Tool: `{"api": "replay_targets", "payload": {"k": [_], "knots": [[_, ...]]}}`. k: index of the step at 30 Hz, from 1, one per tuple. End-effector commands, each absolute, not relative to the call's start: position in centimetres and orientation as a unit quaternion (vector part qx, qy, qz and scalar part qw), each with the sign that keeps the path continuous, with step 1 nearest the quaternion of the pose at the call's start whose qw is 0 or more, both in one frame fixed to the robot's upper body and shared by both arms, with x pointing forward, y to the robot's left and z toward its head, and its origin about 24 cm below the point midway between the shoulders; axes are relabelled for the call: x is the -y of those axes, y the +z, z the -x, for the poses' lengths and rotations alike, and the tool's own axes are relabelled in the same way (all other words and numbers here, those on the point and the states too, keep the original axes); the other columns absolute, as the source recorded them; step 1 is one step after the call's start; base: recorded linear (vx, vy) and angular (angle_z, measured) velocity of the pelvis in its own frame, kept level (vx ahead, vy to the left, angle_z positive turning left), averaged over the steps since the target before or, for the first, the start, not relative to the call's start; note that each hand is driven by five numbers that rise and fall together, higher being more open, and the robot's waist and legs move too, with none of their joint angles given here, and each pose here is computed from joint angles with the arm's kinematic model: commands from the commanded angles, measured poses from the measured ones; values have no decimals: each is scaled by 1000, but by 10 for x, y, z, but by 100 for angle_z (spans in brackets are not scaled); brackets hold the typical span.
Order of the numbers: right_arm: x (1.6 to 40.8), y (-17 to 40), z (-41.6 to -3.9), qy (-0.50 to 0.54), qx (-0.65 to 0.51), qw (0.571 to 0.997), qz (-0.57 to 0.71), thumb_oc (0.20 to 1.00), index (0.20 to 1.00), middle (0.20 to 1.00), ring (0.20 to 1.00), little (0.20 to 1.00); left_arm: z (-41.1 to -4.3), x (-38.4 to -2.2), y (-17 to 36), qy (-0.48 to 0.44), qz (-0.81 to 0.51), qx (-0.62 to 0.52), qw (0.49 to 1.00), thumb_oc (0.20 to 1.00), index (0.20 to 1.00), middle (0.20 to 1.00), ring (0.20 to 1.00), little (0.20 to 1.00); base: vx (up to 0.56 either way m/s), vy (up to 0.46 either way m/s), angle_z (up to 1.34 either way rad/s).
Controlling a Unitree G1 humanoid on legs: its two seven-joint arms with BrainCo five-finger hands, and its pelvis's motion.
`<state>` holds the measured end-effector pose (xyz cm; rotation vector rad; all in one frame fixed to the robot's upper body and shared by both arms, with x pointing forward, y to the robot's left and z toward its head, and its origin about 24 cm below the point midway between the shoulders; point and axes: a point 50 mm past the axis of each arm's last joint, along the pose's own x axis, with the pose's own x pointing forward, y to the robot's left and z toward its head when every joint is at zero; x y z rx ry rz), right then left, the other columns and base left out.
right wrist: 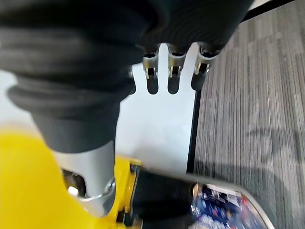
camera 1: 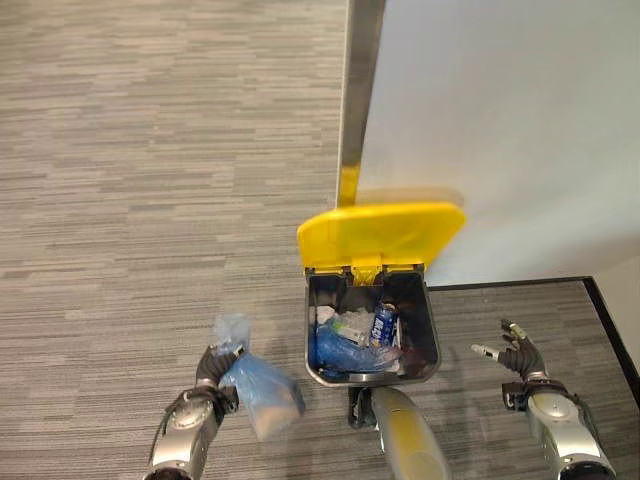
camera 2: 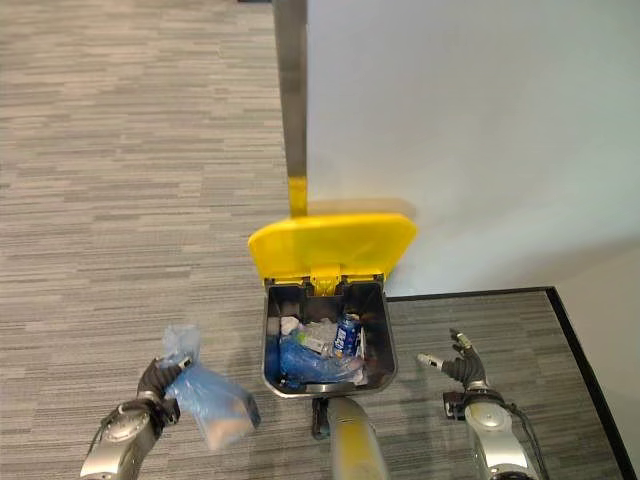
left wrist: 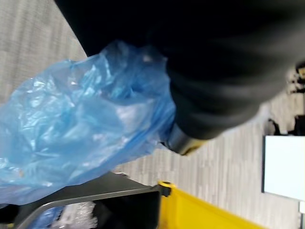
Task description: Gather garbage on tea table into small bin, then transfer packed bag to large trash can.
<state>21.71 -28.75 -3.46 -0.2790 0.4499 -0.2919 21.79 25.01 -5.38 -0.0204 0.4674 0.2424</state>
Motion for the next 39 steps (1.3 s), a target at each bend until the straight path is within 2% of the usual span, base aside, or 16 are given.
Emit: {"api": "replay_targets", "payload": {"k": [1,4,9,12,14,15,18,22,23,27,31,35,39], "knots": [[281,-44,-205,-153,-225,957,106,1000,1000,1000,1000,1000,-214,-270,-36,145,10,-177,973,200,200,200,200,200,-55,94,-12],[261,-43,-215,-120,-211,968,64,1000,1000,1000,1000,1000,-209,-267,-40,133,7,-187,973,200,200,200,200,200,-53,80,-30],[191,-18,-258,36,-145,988,36,1000,1000,1000,1000,1000,-215,-247,-43,77,0,-192,978,200,200,200,200,200,-13,25,-12],[169,-4,-276,74,-116,990,35,1000,1000,1000,1000,1000,-220,-241,-41,63,1,-189,980,200,200,200,200,200,15,-16,8],[138,19,-301,117,-74,990,37,1000,1000,1000,1000,1000,-230,-231,-36,42,3,-175,984,200,200,200,200,200,8,-24,28],[138,19,-301,117,-74,990,36,1000,1000,1000,1000,1000,-230,-231,-36,42,3,-174,984,200,200,200,200,200,5,-33,27],[92,65,-344,155,-15,986,55,1000,1000,1000,1000,1000,-264,-203,-9,-15,3,-110,994,200,200,200,200,200,-14,-39,19],[96,101,-373,140,17,982,125,1000,1000,1000,1000,1000,-295,-176,30,-83,-12,-33,996,200,200,200,200,200,-57,-27,13],[96,112,-380,137,27,979,149,1000,1000,1000,1000,1000,-305,-155,48,-128,-7,2,992,200,200,200,200,200,-64,-47,8],[99,134,-393,125,46,976,172,1000,1000,1000,1000,1000,-312,-119,82,-209,-15,69,975,200,200,200,200,200,-37,-38,8],[105,158,-407,100,55,976,186,1000,1000,1000,1000,1000,-318,-68,130,-313,-73,160,933,200,200,200,200,200,-2,0,-1],[107,166,-411,91,59,976,190,1000,1000,1000,1000,1000,-325,-57,132,-319,-103,160,928,200,200,200,200,200,9,7,-9],[116,179,-416,78,60,969,227,1000,1000,1000,1000,1000,-343,-70,106,-296,-203,102,928,200,200,200,200,200,9,7,-11]]}}
